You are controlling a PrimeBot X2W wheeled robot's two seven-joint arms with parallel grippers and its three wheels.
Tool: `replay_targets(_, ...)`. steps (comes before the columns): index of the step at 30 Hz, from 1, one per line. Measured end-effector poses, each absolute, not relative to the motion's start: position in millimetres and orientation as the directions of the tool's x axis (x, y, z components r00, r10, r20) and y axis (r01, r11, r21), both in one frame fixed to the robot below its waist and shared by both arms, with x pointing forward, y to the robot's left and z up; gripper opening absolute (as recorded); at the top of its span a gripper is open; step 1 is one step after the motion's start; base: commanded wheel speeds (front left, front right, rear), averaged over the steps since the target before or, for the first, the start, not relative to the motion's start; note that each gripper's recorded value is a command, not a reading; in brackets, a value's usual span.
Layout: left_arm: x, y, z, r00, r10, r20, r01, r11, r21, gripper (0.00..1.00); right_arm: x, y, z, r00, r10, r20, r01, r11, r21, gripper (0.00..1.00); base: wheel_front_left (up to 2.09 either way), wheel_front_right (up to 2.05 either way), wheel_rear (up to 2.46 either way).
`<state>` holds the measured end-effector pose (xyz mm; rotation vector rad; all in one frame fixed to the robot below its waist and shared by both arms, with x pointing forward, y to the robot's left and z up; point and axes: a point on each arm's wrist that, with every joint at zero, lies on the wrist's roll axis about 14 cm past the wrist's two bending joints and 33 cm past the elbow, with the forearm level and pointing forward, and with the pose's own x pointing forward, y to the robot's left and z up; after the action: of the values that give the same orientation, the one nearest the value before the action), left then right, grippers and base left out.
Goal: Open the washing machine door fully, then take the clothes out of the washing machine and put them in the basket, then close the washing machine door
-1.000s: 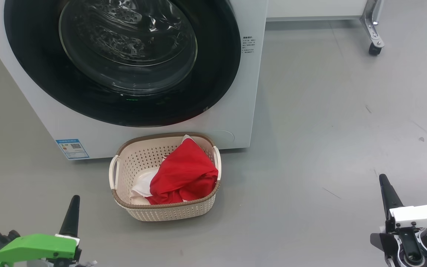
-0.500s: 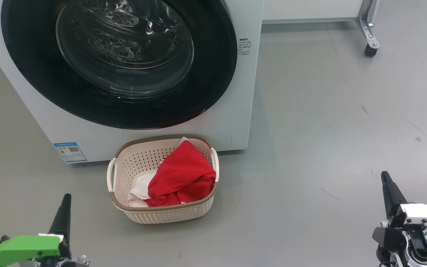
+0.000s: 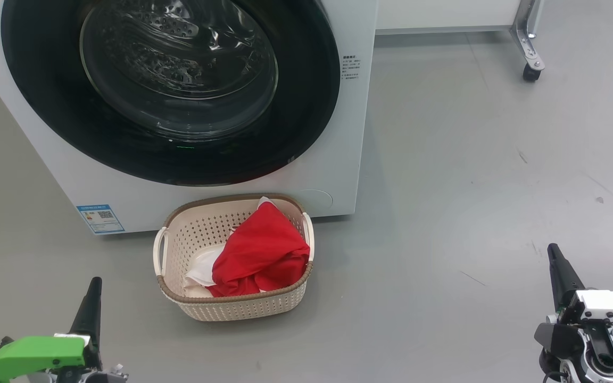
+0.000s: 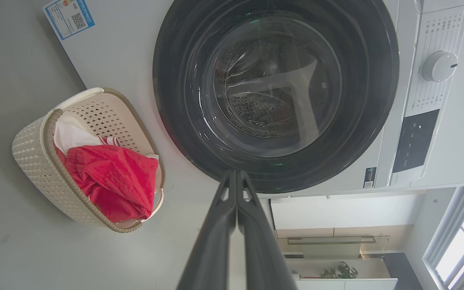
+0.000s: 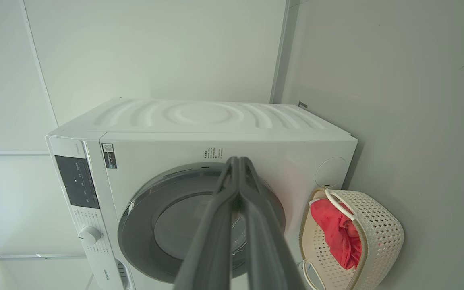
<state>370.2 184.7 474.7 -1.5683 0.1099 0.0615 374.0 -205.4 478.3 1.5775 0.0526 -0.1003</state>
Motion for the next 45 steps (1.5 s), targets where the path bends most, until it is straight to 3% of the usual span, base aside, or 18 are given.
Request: replay_targets(45, 371.4, 186.4, 473.5, 0.994, -0.025, -0.109, -0.109, 0.0, -0.994, 0.0, 373.5, -205.9, 476.1, 0.994, -0.032, -0.102, 0.102, -0.013, 0.995, 0.0, 0.0, 0.0, 0.0)
